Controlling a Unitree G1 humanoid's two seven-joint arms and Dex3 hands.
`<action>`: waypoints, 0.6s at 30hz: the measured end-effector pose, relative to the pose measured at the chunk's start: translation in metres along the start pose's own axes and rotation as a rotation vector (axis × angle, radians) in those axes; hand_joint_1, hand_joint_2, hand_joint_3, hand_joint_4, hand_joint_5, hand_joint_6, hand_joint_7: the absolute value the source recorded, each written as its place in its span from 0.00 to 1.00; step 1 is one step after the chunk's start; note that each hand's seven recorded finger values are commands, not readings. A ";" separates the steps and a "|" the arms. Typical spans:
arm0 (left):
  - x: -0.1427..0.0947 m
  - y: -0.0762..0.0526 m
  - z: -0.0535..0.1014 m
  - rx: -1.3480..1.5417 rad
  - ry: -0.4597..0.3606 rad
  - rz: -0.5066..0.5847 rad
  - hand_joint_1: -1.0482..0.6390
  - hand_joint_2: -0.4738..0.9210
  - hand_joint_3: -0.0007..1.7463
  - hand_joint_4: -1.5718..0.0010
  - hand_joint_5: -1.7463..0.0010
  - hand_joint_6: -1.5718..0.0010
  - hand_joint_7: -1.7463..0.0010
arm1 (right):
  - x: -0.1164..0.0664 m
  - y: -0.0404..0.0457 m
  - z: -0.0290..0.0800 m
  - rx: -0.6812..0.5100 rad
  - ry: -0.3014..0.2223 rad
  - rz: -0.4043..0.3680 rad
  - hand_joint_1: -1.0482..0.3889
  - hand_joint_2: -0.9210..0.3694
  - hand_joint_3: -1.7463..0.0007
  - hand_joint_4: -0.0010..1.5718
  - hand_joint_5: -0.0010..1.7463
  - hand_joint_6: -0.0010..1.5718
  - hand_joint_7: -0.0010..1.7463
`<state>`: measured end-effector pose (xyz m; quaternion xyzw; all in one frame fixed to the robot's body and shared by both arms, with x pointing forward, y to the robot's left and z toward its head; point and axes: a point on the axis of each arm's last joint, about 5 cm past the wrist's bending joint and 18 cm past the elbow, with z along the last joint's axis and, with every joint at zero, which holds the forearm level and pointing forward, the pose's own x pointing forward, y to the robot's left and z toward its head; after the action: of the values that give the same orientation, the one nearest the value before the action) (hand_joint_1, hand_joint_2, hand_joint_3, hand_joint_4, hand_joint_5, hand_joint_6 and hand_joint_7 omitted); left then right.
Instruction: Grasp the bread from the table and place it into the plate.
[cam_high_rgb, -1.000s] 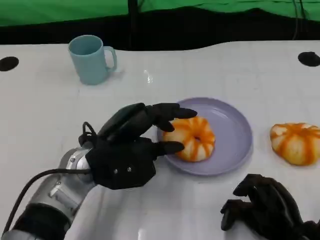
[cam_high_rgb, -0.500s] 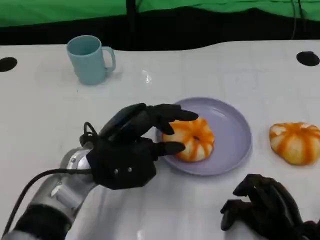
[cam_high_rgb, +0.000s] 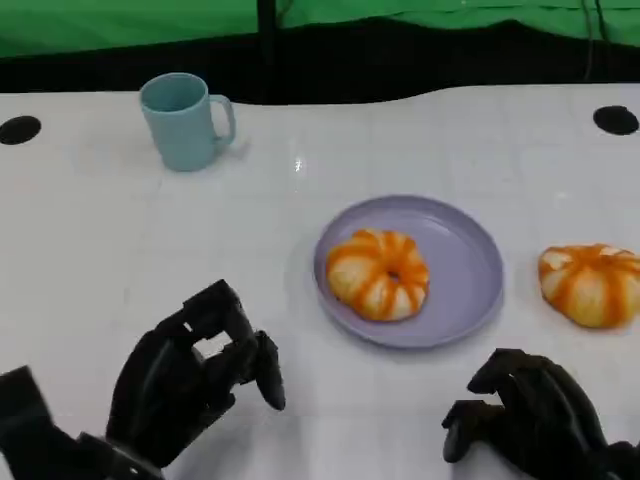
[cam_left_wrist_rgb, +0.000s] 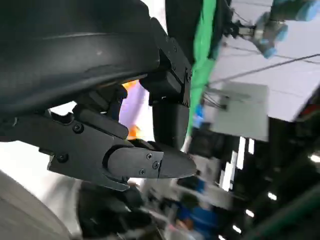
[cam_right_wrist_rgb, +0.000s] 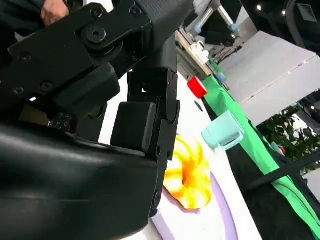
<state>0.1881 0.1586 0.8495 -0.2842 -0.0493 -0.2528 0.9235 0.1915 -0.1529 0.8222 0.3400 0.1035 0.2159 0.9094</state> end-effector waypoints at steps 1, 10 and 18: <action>-0.002 -0.001 -0.001 -0.025 0.009 -0.005 0.20 1.00 0.13 0.41 0.00 0.56 0.00 | 0.000 -0.0002 0.000 0.000 0.000 -0.001 0.01 0.16 1.00 1.00 0.43 1.00 0.22; -0.010 0.002 -0.002 -0.114 0.023 0.017 0.20 1.00 0.10 0.42 0.00 0.57 0.00 | 0.000 0.0001 0.001 -0.002 -0.002 0.001 0.02 0.16 1.00 1.00 0.42 1.00 0.22; -0.017 0.008 -0.006 -0.164 0.049 0.047 0.21 1.00 0.10 0.43 0.00 0.57 0.02 | -0.002 -0.0004 0.000 0.006 0.000 -0.004 0.03 0.16 1.00 1.00 0.42 1.00 0.21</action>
<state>0.1767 0.1688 0.8364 -0.3537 0.0010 -0.2413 0.9037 0.1895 -0.1541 0.8218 0.3423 0.1051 0.2136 0.9089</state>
